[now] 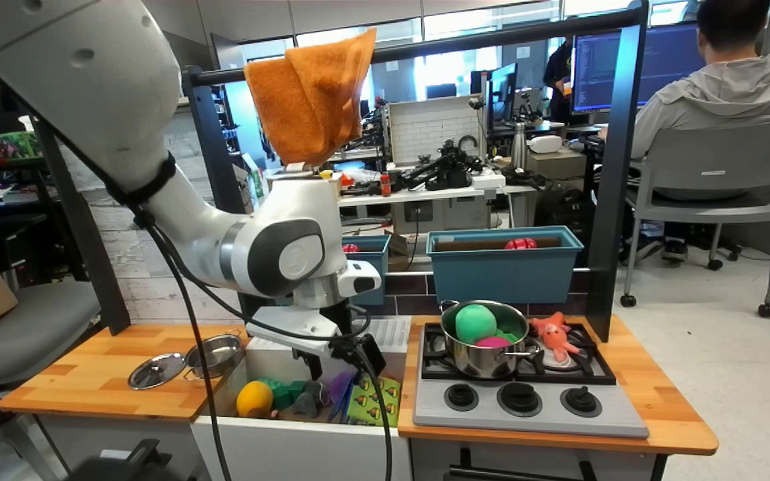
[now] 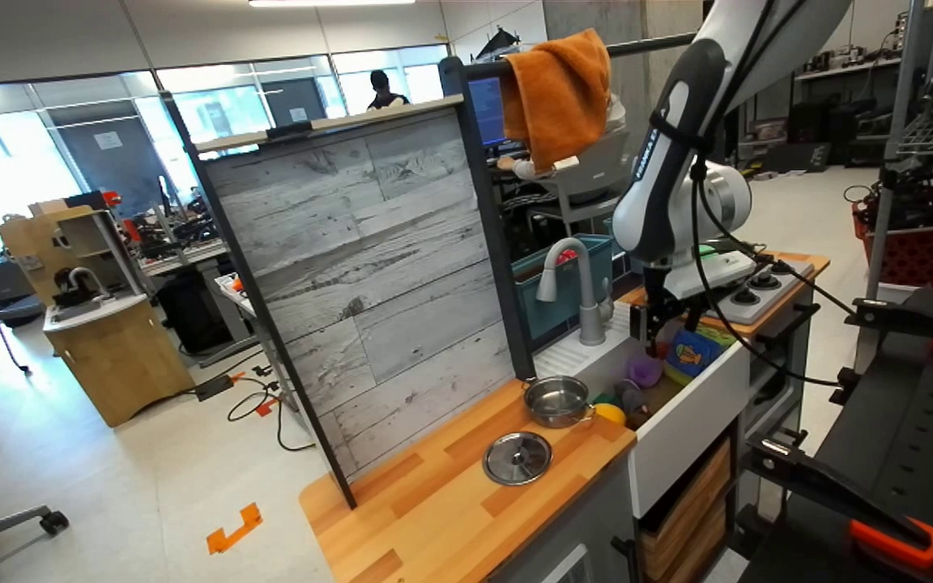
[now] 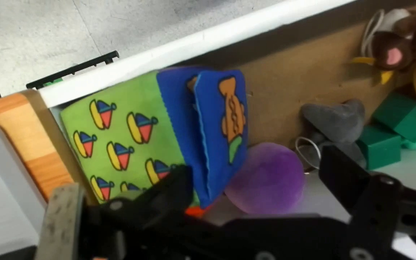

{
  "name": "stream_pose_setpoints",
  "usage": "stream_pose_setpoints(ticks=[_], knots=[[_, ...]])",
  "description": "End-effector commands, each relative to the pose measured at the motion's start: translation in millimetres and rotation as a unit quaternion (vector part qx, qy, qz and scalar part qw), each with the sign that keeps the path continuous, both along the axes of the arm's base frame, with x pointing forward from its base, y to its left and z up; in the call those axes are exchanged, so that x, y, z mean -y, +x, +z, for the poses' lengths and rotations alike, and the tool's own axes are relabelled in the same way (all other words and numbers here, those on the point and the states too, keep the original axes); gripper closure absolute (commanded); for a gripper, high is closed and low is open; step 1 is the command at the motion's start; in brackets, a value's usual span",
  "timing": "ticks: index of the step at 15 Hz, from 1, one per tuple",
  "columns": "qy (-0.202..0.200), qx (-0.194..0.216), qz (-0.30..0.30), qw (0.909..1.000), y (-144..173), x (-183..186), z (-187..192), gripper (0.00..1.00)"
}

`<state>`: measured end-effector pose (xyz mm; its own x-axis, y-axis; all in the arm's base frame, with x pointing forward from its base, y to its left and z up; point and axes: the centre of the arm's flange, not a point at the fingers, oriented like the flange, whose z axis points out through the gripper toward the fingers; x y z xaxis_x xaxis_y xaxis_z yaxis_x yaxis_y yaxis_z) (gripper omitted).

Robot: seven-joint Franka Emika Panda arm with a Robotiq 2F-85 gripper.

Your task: Take the purple ball out of the sink and put it in the metal pot

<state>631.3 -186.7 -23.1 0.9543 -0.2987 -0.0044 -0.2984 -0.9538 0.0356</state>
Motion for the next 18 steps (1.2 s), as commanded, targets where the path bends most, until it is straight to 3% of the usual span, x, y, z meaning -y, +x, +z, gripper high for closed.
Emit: stream_pose_setpoints(ticks=[1,4,10,18], knots=[[-0.029,0.0,0.006,0.9996,14.7,14.8,-43.7,0.0],[-0.052,0.005,0.03,0.9982,23.0,14.0,-51.6,0.0],[-0.091,0.0,0.119,0.9887,32.2,-21.1,-46.8,0.0],[-0.086,-0.009,0.187,0.9785,28.9,-69.2,-45.0,0.0]])
